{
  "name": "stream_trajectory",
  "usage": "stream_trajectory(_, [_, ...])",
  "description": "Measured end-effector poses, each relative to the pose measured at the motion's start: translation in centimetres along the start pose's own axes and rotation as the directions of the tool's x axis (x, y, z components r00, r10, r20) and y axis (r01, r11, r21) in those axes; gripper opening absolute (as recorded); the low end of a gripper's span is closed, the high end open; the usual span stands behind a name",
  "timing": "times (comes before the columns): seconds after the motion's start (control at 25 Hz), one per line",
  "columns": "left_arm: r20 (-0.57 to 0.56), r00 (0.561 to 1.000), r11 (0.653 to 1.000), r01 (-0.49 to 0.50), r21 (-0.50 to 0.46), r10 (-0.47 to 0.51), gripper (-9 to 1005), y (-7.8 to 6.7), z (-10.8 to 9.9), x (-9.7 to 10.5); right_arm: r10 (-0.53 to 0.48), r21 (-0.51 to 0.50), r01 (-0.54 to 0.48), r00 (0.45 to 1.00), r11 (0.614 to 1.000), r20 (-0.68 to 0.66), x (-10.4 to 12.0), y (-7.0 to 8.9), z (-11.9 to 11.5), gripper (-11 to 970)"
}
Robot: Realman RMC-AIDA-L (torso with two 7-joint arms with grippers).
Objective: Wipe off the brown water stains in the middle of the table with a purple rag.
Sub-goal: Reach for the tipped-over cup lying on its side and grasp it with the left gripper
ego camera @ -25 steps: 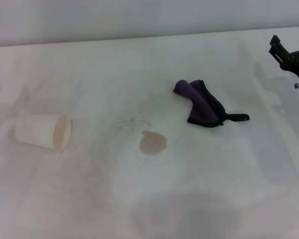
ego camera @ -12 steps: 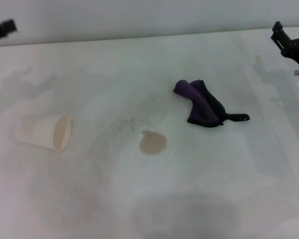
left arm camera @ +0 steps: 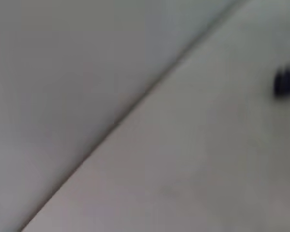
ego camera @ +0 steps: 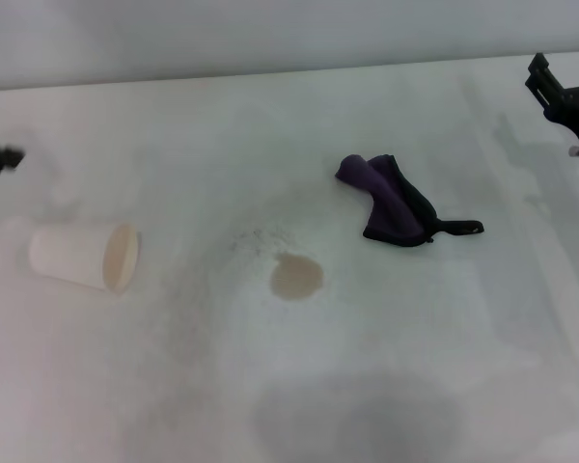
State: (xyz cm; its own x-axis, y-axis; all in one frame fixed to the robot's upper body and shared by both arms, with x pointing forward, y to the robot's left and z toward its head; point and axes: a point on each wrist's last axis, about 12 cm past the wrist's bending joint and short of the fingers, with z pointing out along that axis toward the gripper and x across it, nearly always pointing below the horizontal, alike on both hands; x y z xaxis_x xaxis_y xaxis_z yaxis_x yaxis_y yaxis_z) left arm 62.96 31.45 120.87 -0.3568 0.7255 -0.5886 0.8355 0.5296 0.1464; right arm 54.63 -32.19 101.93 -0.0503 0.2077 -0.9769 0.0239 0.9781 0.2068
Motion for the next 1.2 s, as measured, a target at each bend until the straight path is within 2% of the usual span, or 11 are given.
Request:
stream_trajectory(0.12, [-0.117,0.981,0.988,-0.155,0.008,0.155,887,-1.1,1.1,-0.6,0.008,-0.001,-0.008,1.000,1.000,-0.011,0.3,0.1,-0.3,865])
stream_trajectory(0.24, [-0.141,0.950,0.961,-0.275,0.039,0.278,887,-2.6,2.4,-1.4,0.011,0.001,-0.011,1.000,1.000,-0.019,0.6,0.1,-0.6,864])
stream_trajectory(0.52, [-0.177,0.844,0.862,-0.490,0.129,0.506,888,-6.1,5.0,-1.9,0.015,0.018,-0.015,0.999,1.000,-0.033,1.0,-0.4,-1.3,864])
stream_trajectory(0.76, [-0.192,0.809,0.830,-0.530,0.172,0.556,888,-7.6,6.2,-1.6,0.013,0.018,-0.012,0.999,1.000,-0.041,1.2,-0.5,-1.6,864])
stream_trajectory(1.2, [-0.176,0.808,0.826,-0.536,0.175,0.562,887,-9.0,8.4,-0.2,0.008,0.015,-0.008,0.999,1.000,-0.048,1.4,-0.6,-1.8,864])
